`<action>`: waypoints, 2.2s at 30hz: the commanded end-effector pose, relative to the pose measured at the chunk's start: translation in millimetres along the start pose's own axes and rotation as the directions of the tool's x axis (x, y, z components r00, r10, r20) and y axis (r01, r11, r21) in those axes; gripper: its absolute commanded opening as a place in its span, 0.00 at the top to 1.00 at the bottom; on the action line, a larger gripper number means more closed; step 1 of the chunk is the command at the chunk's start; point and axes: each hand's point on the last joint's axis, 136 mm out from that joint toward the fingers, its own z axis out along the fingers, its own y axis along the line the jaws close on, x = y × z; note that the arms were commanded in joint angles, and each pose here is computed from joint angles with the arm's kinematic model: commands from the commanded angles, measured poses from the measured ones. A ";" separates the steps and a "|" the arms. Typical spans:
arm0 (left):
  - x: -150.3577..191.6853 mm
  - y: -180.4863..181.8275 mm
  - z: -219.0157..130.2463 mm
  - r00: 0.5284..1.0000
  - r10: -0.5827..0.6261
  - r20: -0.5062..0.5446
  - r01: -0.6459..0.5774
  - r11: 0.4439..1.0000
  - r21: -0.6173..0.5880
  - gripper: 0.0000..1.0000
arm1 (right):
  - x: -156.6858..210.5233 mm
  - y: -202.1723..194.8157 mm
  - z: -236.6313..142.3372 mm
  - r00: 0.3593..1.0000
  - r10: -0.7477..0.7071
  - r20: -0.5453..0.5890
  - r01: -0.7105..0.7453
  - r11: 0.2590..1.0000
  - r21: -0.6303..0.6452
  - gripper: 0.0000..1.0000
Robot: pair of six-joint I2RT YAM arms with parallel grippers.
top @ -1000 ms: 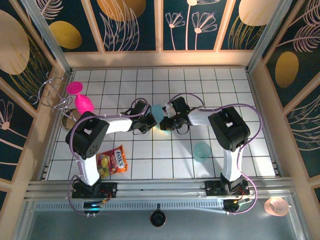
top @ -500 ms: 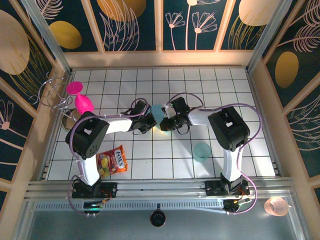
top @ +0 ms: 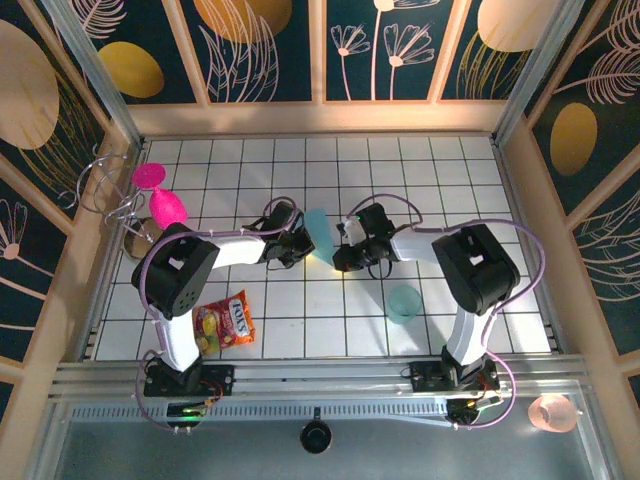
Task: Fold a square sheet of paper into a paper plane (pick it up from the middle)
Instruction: Third fold the triangle at the center of the table.
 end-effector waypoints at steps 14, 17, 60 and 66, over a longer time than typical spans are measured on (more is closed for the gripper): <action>1.8 11.5 2.6 0.999 0.025 -0.029 -0.028 0.995 -0.097 0.97 | -56.6 41.0 -32.1 0.980 -0.002 0.197 0.012 0.999 -0.051 1.00; 2.1 11.0 4.0 0.999 0.022 -0.035 -0.025 0.995 -0.094 0.97 | -49.6 42.7 -10.8 0.990 0.000 0.140 0.007 0.999 -0.050 1.00; 23.7 8.4 16.0 0.992 0.102 -0.070 -0.101 0.995 0.028 0.99 | 11.6 -30.2 31.5 0.974 0.218 -0.067 -0.203 0.961 0.186 1.00; 14.2 26.6 15.6 0.995 0.092 -0.032 -0.093 0.995 -0.027 1.00 | 22.1 -42.0 30.2 0.969 0.235 -0.080 -0.209 0.946 0.248 1.00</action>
